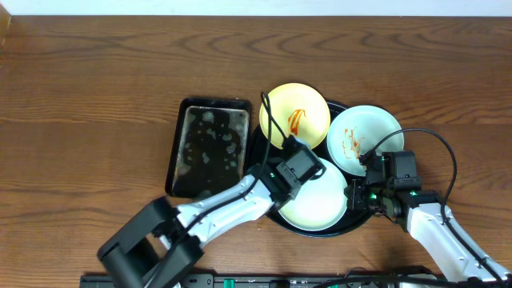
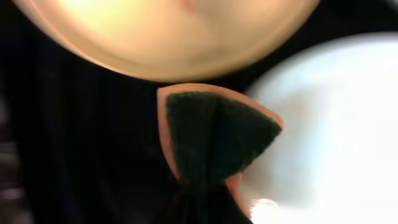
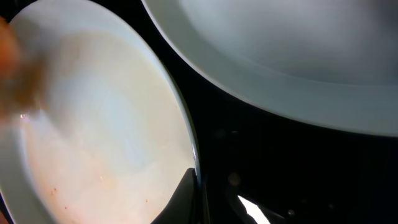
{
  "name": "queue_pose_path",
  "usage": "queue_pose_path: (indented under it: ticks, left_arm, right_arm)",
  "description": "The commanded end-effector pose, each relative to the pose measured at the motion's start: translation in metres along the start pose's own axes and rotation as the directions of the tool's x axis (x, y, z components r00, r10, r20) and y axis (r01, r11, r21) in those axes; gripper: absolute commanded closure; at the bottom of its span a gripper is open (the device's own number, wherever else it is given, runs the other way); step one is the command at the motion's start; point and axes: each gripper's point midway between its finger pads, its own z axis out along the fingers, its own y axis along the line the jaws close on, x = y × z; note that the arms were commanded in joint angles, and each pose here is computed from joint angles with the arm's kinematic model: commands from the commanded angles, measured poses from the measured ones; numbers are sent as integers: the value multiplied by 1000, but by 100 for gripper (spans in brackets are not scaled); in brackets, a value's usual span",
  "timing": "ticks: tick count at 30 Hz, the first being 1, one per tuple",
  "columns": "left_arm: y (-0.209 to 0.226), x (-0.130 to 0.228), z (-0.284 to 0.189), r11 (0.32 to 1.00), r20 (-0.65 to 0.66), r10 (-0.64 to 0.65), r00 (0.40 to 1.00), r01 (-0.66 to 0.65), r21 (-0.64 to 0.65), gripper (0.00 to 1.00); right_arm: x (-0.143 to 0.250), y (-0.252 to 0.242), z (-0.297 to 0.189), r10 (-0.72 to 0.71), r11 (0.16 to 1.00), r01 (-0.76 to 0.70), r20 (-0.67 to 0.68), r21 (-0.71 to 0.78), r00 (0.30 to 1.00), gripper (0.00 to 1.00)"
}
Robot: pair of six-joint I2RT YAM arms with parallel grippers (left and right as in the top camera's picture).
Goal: Clean dirty plates on tray and stack at the side
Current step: 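Return the sponge with the left gripper to the soapy tray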
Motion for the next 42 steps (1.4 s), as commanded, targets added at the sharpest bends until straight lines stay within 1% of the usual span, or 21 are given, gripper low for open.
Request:
queue_pose_path:
  ticks: [1, 7, 12, 15, 17, 19, 22, 28, 33, 35, 36, 39, 42]
  left_arm:
    - [37, -23, -15, 988, 109, -63, 992, 78, -137, 93]
    - [60, -28, -32, 981, 122, -107, 987, 125, -151, 93]
    - [97, -37, -53, 958, 157, -201, 967, 228, -174, 93]
    - [121, -40, -62, 939, 175, -269, 947, 298, -173, 93]
    - [138, -37, -64, 908, 173, -351, 920, 379, -176, 92]
    - [149, -30, -61, 875, 147, -434, 889, 455, -164, 92]
    - [157, -22, -52, 853, 92, -497, 863, 505, -132, 93]
    - [177, -9, -44, 821, 60, -543, 838, 544, -170, 92]
    - [180, -7, -43, 817, 58, -548, 834, 549, -176, 93]
    - [180, -7, -43, 817, 58, -548, 834, 549, -176, 93]
    - [180, -7, -43, 817, 58, -549, 834, 550, -176, 93]
    - [180, -7, -43, 817, 58, -548, 834, 549, -176, 92]
    - [180, -7, -43, 817, 58, -549, 834, 549, -176, 93]
  right_arm:
    - [3, -8, 1, 13, 999, -12, -6, 34, 1000, 99]
    - [3, -8, 1, 14, 999, -13, -8, 34, 1000, 99]
    - [4, -8, 1, 14, 999, -14, -10, 35, 1000, 97]
    - [5, -8, 1, 16, 999, -15, -14, 35, 1000, 96]
    - [7, -9, 1, 18, 999, -18, -21, 37, 1000, 96]
    - [9, -9, 2, 21, 999, -20, -27, 38, 999, 96]
    - [12, -10, 2, 24, 999, -22, -34, 39, 999, 96]
    - [13, -9, 3, 50, 998, -49, -36, 30, 998, 95]
    - [15, -4, 3, 74, 997, -73, -46, 6, 996, 94]
    - [15, -4, 3, 74, 997, -74, -47, 2, 996, 96]
    - [15, -4, 3, 74, 997, -74, -47, 3, 996, 99]
    - [14, 3, 3, 70, 997, -72, -51, -36, 996, 99]
    - [5, 15, 2, 43, 993, -45, -22, -105, 999, 99]
